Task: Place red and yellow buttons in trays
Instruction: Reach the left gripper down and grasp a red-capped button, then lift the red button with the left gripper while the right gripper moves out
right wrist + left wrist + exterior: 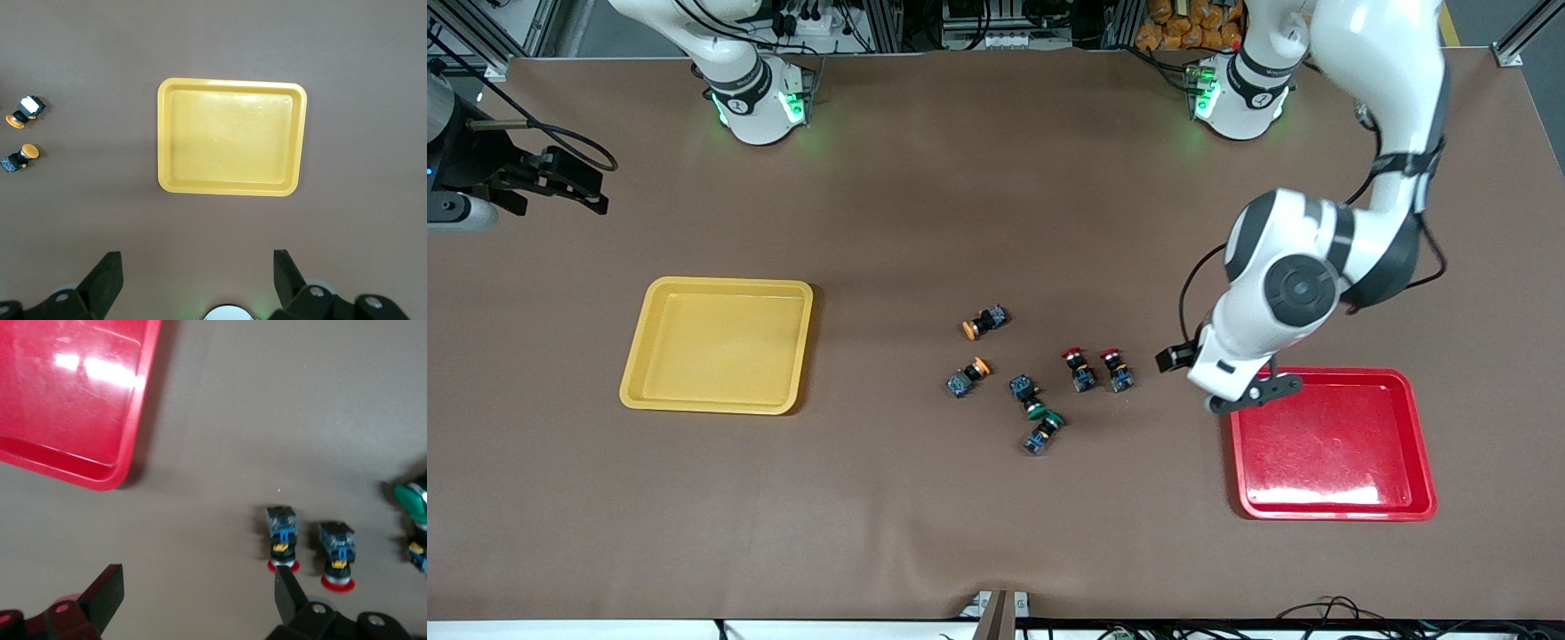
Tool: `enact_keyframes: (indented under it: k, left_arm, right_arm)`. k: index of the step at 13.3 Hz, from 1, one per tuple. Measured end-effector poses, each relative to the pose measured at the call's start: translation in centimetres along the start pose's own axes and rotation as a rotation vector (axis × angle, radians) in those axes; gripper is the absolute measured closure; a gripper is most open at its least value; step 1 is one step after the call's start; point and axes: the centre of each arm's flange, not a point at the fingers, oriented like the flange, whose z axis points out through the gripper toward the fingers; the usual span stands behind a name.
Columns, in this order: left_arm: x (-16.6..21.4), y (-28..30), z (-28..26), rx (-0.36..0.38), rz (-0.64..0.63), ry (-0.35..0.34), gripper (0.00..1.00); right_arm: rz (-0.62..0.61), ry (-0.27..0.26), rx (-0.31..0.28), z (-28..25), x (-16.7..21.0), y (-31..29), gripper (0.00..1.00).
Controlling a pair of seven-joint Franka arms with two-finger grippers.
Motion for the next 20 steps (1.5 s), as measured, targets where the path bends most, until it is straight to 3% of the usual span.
enact_keyframes:
  k: [6,9,12,20]
  left_arm:
    - [0.3,4.8,8.2,-0.061,-0.120,0.074,0.00]
    - [0.3,5.6,9.6,-0.075,-0.128,0.089,0.00]
    - [0.0,6.1,11.3,-0.073,-0.132,0.086,0.00]
    - [-1.7,7.8,13.8,-0.062,-0.135,0.076,0.00]
  right_arm:
    - [-0.002,-0.004,0.000,0.2,0.2,-0.1,0.00]
    - [-0.008,-0.035,0.000,1.8,1.2,-0.4,0.00]
    - [-0.013,-0.062,0.001,3.3,2.3,-0.6,0.00]
    - [-0.013,-0.055,0.001,2.9,2.3,-0.7,0.00]
